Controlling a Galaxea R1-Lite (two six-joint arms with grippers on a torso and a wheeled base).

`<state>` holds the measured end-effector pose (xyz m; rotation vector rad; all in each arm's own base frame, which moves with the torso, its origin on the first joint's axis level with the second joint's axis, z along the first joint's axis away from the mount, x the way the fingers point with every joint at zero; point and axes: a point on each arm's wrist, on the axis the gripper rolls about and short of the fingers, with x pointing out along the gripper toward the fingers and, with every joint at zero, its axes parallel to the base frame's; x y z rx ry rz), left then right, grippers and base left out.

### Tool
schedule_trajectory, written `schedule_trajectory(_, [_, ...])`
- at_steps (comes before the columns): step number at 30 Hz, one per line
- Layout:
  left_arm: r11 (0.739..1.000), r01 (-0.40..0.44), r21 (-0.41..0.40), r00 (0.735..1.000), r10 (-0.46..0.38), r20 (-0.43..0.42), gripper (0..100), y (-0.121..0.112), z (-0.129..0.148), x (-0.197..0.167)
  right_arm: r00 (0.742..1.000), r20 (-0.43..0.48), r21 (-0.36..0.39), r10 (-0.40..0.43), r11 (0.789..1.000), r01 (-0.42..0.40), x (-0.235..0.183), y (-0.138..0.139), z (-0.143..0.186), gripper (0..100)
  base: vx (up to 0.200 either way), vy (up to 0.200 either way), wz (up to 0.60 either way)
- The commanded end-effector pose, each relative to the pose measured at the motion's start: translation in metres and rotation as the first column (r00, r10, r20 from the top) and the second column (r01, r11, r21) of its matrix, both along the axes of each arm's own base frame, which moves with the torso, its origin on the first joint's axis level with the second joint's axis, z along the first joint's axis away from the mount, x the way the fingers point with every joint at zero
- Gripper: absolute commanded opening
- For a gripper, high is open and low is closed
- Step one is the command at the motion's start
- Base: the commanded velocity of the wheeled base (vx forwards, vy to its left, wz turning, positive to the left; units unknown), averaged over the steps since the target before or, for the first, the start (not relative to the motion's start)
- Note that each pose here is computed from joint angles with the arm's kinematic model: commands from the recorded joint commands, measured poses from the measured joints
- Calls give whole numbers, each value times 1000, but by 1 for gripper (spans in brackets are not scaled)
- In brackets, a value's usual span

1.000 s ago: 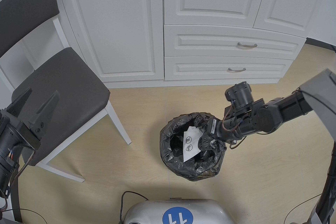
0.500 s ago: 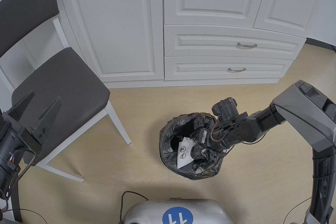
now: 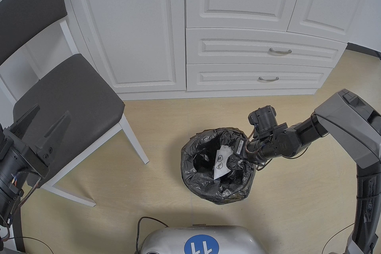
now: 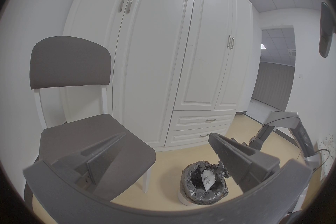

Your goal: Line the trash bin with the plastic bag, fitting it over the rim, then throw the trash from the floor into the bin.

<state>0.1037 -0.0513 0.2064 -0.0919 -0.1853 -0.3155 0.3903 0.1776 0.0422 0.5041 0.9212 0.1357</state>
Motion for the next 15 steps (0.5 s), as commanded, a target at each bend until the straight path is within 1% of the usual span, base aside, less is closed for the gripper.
schedule_trajectory(1, [1000,-1,0,1000,1,-2,100,0,0,0,998,44,-38,44,998,-43,-14,18,-15,0,0,0,0])
schedule_trajectory(3, [1000,-1,0,1000,1,0,100,0,0,0,994,89,-61,62,997,-57,-20,24,-21,0,0,0,0])
schedule_trajectory(5, [1000,-1,-1,1000,1,1,100,0,0,0,983,151,-98,104,991,-90,-30,30,-26,0,0,0,0])
schedule_trajectory(7, [1000,-1,-1,1000,1,1,100,0,0,0,972,190,-115,141,986,-120,-38,34,-28,0,0,0,0])
schedule_trajectory(9, [1000,-1,-1,1000,1,1,100,0,0,0,952,237,-129,193,978,-166,-51,42,-33,0,0,0,0])
schedule_trajectory(11, [1000,-1,-1,1000,1,1,100,0,0,0,939,259,-157,227,969,-191,-58,45,-39,0,0,0,0])
schedule_trajectory(13, [1000,-1,-2,1000,1,2,100,0,0,0,926,282,-230,251,955,-189,-60,43,-46,0,0,0,0])
schedule_trajectory(14, [1000,-1,-2,1000,1,2,100,0,0,0,921,285,-274,265,944,-186,-60,43,-53,0,0,0,0])
schedule_trajectory(15, [1000,-1,-2,1000,1,4,100,0,0,-1,919,288,-301,269,937,-180,-59,42,-57,0,0,0,0])
